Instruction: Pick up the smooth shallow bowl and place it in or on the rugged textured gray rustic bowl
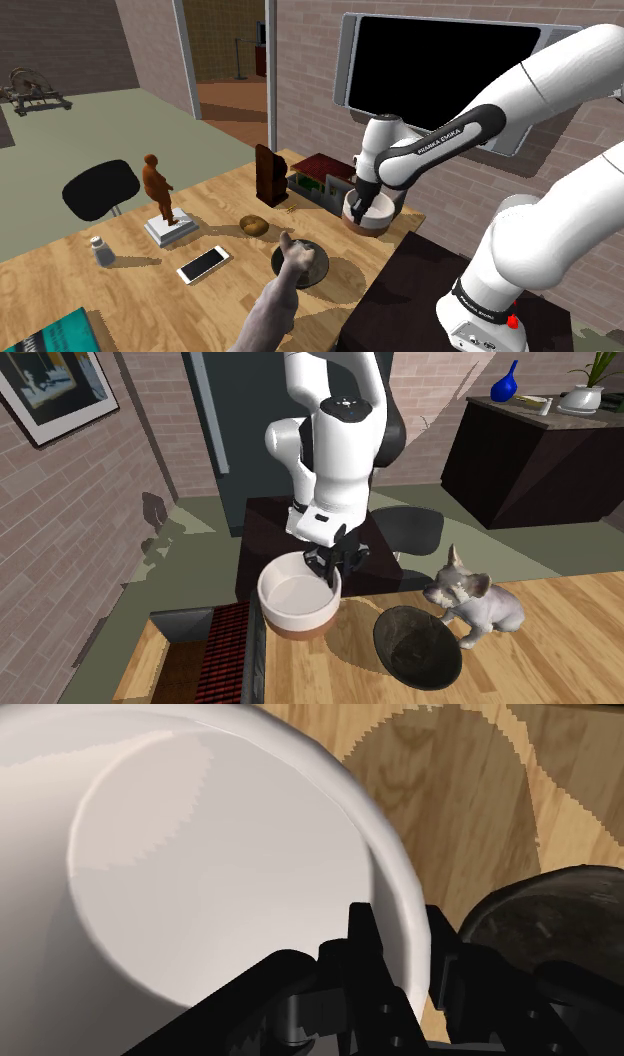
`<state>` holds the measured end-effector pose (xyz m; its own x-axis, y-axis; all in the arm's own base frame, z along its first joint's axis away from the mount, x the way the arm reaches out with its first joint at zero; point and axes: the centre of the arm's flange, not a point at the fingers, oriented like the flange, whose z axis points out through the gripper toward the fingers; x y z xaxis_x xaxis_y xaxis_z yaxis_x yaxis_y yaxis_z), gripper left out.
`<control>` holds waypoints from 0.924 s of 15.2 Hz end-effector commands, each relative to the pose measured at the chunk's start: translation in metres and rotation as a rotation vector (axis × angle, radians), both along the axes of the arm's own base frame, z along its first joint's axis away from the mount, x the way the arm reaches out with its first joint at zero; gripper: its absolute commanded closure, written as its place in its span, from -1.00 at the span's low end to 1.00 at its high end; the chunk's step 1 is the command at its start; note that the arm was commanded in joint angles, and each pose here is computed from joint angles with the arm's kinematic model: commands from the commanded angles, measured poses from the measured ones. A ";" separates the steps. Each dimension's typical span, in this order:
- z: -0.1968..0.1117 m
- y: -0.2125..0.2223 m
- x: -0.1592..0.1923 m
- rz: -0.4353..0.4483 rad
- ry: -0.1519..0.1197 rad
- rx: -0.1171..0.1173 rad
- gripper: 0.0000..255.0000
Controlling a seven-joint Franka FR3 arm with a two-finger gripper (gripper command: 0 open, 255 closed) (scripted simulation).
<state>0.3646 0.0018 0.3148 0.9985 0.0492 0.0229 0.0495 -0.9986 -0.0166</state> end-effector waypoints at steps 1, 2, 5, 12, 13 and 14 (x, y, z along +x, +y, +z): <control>0.006 0.012 0.004 0.000 0.000 0.000 1.00; 0.007 0.025 0.009 0.000 0.000 0.000 1.00; 0.011 0.062 0.022 0.000 0.000 0.000 1.00; 0.019 0.148 0.054 0.000 0.000 0.000 1.00; 0.021 0.160 0.059 0.000 0.000 0.000 1.00; 0.022 0.173 0.063 0.000 0.000 0.000 1.00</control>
